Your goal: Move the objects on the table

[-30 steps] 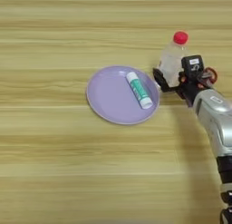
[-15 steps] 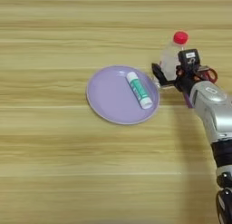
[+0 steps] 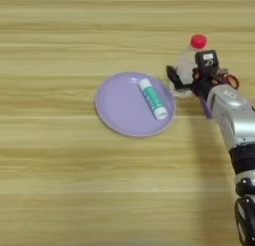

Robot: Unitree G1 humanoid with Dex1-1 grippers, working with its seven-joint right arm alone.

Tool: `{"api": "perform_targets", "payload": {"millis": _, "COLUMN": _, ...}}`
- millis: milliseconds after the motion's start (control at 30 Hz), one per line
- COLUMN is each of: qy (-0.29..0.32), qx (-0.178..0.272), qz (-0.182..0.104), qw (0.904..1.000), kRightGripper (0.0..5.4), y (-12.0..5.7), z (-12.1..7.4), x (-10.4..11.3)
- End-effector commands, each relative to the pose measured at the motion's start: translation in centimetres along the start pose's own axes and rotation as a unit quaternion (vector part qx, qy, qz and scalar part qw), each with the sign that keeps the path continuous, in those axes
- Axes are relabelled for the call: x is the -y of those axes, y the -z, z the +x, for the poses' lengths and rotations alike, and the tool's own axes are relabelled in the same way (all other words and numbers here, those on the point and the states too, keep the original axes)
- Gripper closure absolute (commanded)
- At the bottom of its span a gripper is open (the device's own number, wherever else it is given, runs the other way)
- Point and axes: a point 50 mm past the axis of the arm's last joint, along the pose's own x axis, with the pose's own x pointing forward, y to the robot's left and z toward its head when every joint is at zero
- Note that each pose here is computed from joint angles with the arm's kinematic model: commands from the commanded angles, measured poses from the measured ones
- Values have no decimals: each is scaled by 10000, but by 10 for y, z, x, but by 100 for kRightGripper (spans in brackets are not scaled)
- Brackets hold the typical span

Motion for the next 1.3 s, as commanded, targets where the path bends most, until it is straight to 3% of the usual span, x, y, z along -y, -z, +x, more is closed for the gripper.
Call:
{"api": "perform_targets", "payload": {"millis": 33, "qy": 51, "qx": 839, "qz": -203, "qw": 9963, "kRightGripper": 13, "y": -47, "z": 7, "x": 4}}
{"api": "perform_targets", "payload": {"millis": 667, "qy": 26, "qx": 813, "qz": -39, "qw": 9967, "kRightGripper": 212, "y": -40, "z": 9, "x": 1}}
{"api": "perform_targets", "payload": {"millis": 1300, "qy": 179, "qx": 1458, "qz": -430, "qw": 9882, "kRightGripper": 223, "y": -57, "z": 3, "x": -2}}
